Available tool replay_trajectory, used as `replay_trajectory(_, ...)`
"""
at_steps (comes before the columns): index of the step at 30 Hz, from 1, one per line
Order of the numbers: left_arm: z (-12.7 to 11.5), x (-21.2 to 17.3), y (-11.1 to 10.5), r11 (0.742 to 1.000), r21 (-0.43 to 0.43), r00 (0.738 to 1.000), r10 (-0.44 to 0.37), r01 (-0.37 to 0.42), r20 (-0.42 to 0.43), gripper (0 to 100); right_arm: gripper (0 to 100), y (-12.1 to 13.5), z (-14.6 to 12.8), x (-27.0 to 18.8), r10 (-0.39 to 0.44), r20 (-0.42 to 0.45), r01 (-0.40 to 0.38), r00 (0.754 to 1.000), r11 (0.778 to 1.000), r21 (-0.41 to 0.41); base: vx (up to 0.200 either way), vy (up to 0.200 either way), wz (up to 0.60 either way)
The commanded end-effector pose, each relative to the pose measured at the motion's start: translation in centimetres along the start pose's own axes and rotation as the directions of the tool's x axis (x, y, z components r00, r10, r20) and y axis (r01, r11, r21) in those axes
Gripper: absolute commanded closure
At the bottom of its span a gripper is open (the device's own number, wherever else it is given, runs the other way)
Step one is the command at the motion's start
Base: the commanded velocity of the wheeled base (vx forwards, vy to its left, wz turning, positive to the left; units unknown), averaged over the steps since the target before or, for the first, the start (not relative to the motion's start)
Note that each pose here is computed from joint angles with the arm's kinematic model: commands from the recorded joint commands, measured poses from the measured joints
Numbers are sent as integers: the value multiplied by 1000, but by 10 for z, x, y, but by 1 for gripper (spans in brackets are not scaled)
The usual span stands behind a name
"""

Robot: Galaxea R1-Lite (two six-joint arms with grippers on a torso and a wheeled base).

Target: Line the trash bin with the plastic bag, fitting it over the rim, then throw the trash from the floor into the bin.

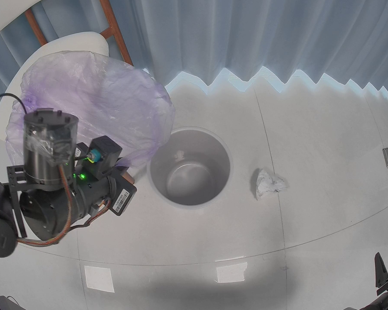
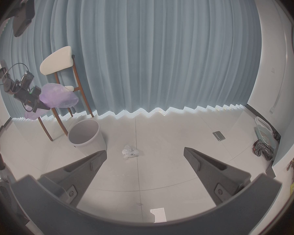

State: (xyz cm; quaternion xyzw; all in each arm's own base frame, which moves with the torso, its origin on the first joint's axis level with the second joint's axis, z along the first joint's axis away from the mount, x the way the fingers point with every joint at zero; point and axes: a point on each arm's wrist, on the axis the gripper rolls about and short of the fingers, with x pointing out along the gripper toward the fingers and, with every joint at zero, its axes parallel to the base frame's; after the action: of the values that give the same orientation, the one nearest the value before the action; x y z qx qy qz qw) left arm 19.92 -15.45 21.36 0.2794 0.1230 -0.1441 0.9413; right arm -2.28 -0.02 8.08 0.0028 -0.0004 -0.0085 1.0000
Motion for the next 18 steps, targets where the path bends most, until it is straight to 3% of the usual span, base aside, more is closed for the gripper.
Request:
replay_trajectory(1, 15, -38, 28, 981, -165, 988, -82, 104, 132, 100, 0, 0, -5, 0, 0, -1, 0, 1000, 1000, 1, 0, 0, 0)
replay_trajectory(3, 12, -39, 46, 958, -229, 974, -134, 174, 181, 100, 0, 0, -5, 0, 0, -1, 0, 1000, 1000, 1, 0, 0, 0)
replay_trajectory(8, 2, -38, 72, 857, -360, 920, -278, 368, 278, 100, 0, 0, -5, 0, 0, 1, 0, 1000, 1000, -1, 0, 0, 0)
replay_trajectory(9, 2, -38, 72, 857, -360, 920, -278, 368, 278, 100, 0, 0, -5, 0, 0, 1, 0, 1000, 1000, -1, 0, 0, 0)
replay_trajectory(10, 3, -40, 74, 797, -416, 892, -325, 437, 314, 100, 0, 0, -5, 0, 0, 1, 0, 1000, 1000, -1, 0, 0, 0)
replay_trajectory(11, 3, -40, 74, 797, -416, 892, -325, 437, 314, 100, 0, 0, -5, 0, 0, 1, 0, 1000, 1000, -1, 0, 0, 0)
replay_trajectory(12, 6, -42, 73, 744, -463, 871, -346, 482, 349, 100, 0, 0, -5, 0, 0, -1, 0, 1000, 1000, -1, 0, 0, 0)
replay_trajectory(16, 18, -44, 63, 625, -528, 814, -367, 575, 451, 100, 0, 0, -5, 0, 0, -1, 0, 1000, 1000, -1, 0, 0, 0)
replay_trajectory(18, 25, -45, 57, 530, -566, 772, -361, 632, 523, 100, 0, 0, -5, 0, 0, -1, 0, 1000, 1000, 1, 0, 0, 0)
